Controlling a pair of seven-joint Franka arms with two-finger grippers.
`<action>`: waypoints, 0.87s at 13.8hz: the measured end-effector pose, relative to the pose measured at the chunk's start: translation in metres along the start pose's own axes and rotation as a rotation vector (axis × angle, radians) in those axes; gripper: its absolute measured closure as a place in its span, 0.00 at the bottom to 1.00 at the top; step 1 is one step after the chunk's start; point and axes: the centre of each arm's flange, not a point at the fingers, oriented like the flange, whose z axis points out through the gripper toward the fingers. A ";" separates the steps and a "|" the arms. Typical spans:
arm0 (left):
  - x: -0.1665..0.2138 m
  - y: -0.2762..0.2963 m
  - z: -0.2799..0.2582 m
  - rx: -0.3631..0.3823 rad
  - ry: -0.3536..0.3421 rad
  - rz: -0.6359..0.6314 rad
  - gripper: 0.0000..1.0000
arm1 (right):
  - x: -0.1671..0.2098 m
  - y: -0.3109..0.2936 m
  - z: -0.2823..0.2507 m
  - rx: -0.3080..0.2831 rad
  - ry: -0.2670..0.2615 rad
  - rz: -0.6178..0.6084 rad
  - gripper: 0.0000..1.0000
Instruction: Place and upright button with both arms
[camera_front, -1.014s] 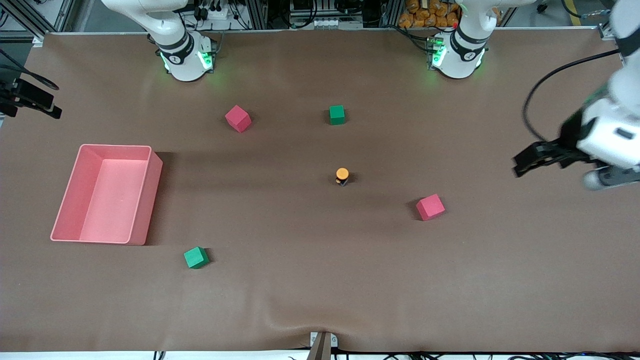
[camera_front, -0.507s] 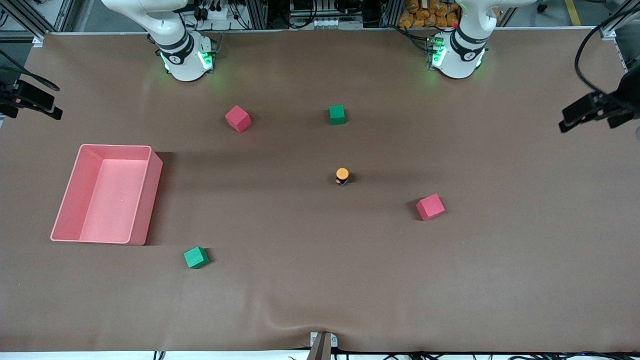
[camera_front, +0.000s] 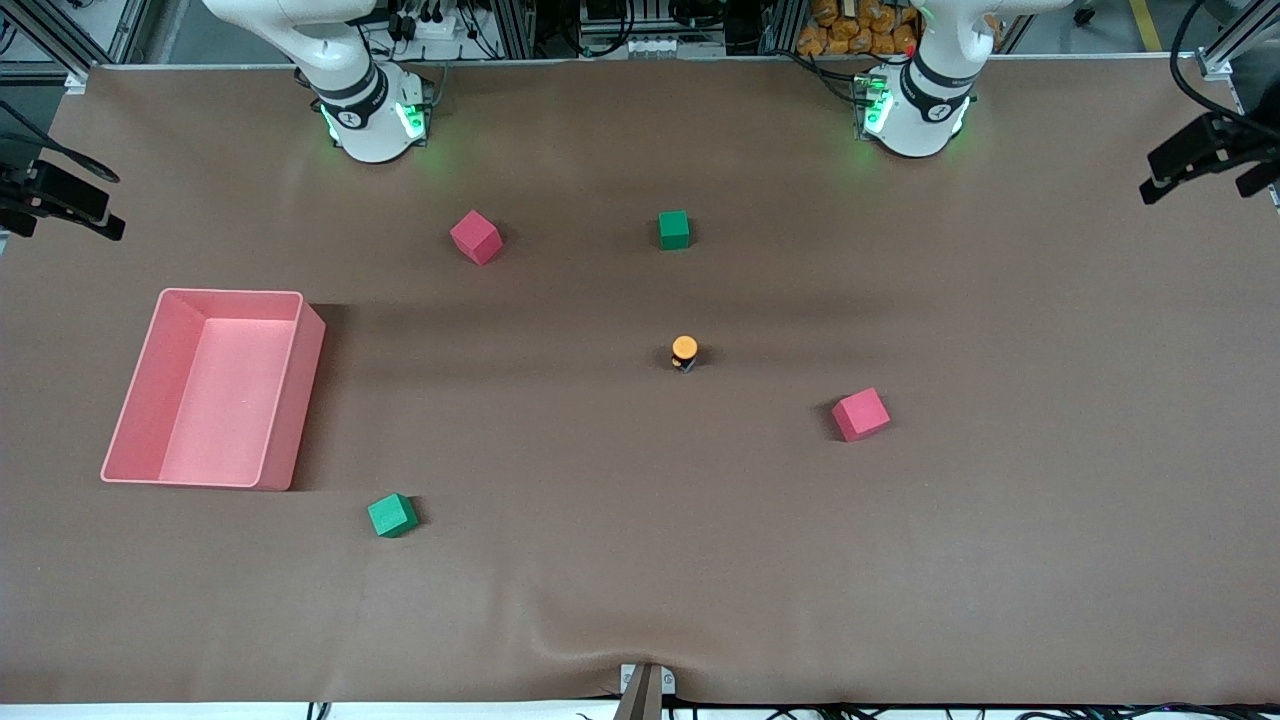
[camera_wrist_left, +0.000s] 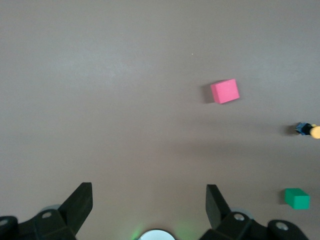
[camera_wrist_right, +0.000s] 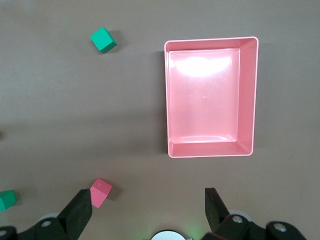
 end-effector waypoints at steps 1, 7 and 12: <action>0.005 -0.009 0.008 -0.001 -0.006 0.011 0.00 | 0.001 0.000 0.001 0.000 -0.001 0.000 0.00; 0.029 -0.007 0.011 0.003 0.014 0.022 0.00 | 0.002 0.000 0.003 -0.001 -0.003 0.000 0.00; 0.032 -0.005 0.013 0.004 0.005 0.026 0.00 | 0.004 0.000 0.004 -0.001 -0.006 0.000 0.00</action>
